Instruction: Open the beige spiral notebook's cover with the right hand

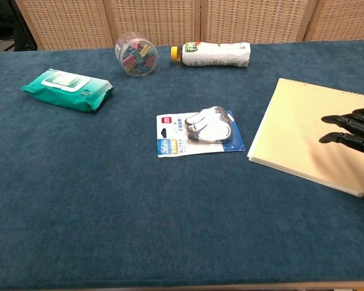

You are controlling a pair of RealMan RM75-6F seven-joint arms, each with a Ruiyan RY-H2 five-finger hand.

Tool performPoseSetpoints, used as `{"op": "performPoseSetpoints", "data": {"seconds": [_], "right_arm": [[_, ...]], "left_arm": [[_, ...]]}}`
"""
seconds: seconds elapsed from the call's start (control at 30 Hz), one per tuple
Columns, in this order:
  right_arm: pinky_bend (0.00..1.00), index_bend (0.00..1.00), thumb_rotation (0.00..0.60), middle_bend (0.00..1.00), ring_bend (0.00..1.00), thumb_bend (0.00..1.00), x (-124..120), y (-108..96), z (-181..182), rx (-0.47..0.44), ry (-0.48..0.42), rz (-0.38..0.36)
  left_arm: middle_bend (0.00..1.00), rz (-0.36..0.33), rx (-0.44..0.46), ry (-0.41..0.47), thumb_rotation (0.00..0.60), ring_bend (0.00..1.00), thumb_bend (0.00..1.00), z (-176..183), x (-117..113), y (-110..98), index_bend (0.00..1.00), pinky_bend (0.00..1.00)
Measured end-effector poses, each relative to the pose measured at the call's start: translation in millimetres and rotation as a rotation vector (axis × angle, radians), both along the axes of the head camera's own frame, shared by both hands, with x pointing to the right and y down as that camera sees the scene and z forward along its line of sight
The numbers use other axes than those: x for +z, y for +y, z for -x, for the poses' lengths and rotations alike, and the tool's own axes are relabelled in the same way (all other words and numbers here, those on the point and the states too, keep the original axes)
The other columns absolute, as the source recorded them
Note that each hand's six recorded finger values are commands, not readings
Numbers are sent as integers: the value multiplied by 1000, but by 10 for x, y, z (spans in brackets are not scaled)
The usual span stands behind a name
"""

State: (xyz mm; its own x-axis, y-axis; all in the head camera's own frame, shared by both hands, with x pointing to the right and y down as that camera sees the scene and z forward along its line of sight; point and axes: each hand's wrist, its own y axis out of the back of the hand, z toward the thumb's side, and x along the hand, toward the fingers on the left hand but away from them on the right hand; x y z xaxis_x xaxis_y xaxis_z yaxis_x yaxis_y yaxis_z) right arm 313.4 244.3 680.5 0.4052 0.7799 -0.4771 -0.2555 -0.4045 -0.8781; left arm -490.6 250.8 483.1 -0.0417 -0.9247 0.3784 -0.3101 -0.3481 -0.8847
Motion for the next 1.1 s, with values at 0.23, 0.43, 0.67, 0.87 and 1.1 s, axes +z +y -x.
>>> {"op": "performPoseSetpoints", "data": {"seconds": [0.23, 0.43, 0.67, 0.87, 1.1], "right_arm": [[0, 150, 600, 0, 0, 311, 27, -1, -9, 0, 11, 2], [0, 167, 600, 0, 0, 405, 34, -9, -4, -8, 22, -11], [0, 167, 600, 0, 0, 440, 36, -37, 16, -14, 29, -31], [0, 168, 600, 0, 0, 440, 48, -56, 33, -17, 37, -41], [0, 168, 600, 0, 0, 440, 87, -110, 39, -23, 65, -60]], "left_arm": [[0, 2, 0, -2, 600, 0, 0, 0, 6, -2, 0, 0], [0, 0, -1, -2, 600, 0, 0, -1, 3, -1, 0, 0], [0, 0, -1, -3, 600, 0, 0, -2, 4, 0, 0, 0], [0, -2, -3, -1, 600, 0, 0, 4, -1, -1, 0, 0], [0, -1, -2, -2, 600, 0, 0, 3, 0, 0, 0, 0]]}}
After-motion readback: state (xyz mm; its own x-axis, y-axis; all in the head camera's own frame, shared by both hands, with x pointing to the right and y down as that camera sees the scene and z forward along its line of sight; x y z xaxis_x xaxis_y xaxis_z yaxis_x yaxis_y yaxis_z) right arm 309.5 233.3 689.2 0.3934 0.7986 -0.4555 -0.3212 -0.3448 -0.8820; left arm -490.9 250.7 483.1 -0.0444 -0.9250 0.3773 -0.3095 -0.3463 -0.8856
